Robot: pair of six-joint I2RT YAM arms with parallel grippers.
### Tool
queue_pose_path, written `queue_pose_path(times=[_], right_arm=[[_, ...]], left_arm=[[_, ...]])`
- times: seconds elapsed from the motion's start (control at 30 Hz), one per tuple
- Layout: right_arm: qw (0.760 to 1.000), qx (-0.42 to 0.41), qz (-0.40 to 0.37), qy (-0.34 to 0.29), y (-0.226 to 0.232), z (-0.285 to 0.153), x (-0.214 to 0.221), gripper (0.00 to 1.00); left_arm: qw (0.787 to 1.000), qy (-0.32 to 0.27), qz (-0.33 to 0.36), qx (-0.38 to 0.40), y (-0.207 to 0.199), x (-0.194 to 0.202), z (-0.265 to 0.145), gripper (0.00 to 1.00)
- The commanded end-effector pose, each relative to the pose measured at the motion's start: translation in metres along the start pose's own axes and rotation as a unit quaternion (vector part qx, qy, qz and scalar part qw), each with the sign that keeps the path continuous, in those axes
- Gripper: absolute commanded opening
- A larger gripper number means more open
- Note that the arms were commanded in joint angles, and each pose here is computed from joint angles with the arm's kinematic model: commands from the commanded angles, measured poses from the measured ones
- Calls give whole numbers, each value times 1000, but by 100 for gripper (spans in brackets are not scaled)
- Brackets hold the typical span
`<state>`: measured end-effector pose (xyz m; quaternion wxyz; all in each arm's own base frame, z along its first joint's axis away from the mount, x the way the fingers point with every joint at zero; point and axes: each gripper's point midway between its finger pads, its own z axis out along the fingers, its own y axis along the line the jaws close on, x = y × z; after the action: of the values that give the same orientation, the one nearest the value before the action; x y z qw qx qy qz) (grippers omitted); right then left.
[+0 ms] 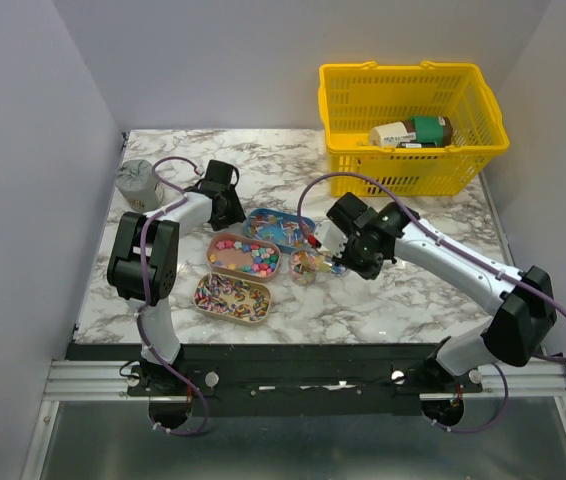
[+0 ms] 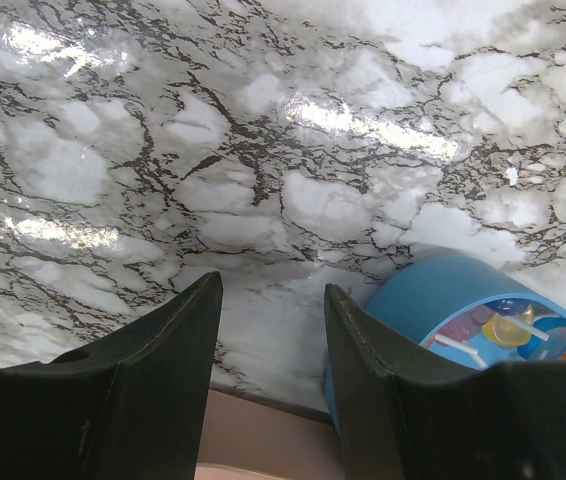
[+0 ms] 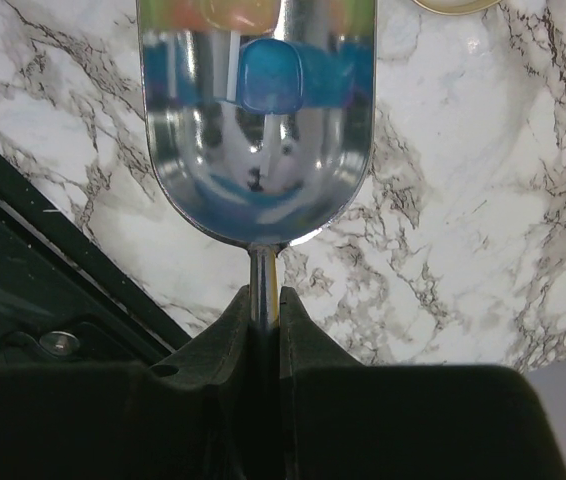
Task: Pack the candies
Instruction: Place the fake candies in the packing bottle.
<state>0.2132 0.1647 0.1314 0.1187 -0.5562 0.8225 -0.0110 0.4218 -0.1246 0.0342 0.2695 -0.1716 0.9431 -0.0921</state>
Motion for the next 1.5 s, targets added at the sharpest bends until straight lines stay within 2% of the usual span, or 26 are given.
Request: queue_pose_path(times=[0.0,0.33,0.47,0.73,0.93,1.03,1.17,1.2,1.37,1.47], right_arm=[[1000,9,-3,19,0,-8,3,1],[999,19,-7,44,0,-11,11,1],[997,56,8,43,-12,-21,12,1],[996,82,26,-30,-18,-48,-1,1],[993,98,43,-42,-19,-50,4,1],[987,133,71,-49,-30,-52,9,1],[966,203,147,-64,-62,-56,21,1],[956,220,173,-84,-71,-59,19,1],[915,281,281,-74,-103,-48,44,1],[896,268,346,-78,-107,-31,47,1]], left_arm=[[1000,0,-1,-1,-1,2,-5,57],[1000,-5,-3,-5,0,-1,-8,58],[1000,-11,-4,-6,0,-3,-11,59],[999,-39,-5,-12,3,-15,-25,61],[999,-45,-6,-18,5,-16,-28,62],[999,-50,-7,-20,6,-18,-30,62],[998,-58,-9,-38,14,-19,-34,64],[997,-59,-9,-47,17,-19,-36,64],[995,-72,-13,-65,22,-24,-43,70],[996,-72,-12,-60,19,-24,-48,72]])
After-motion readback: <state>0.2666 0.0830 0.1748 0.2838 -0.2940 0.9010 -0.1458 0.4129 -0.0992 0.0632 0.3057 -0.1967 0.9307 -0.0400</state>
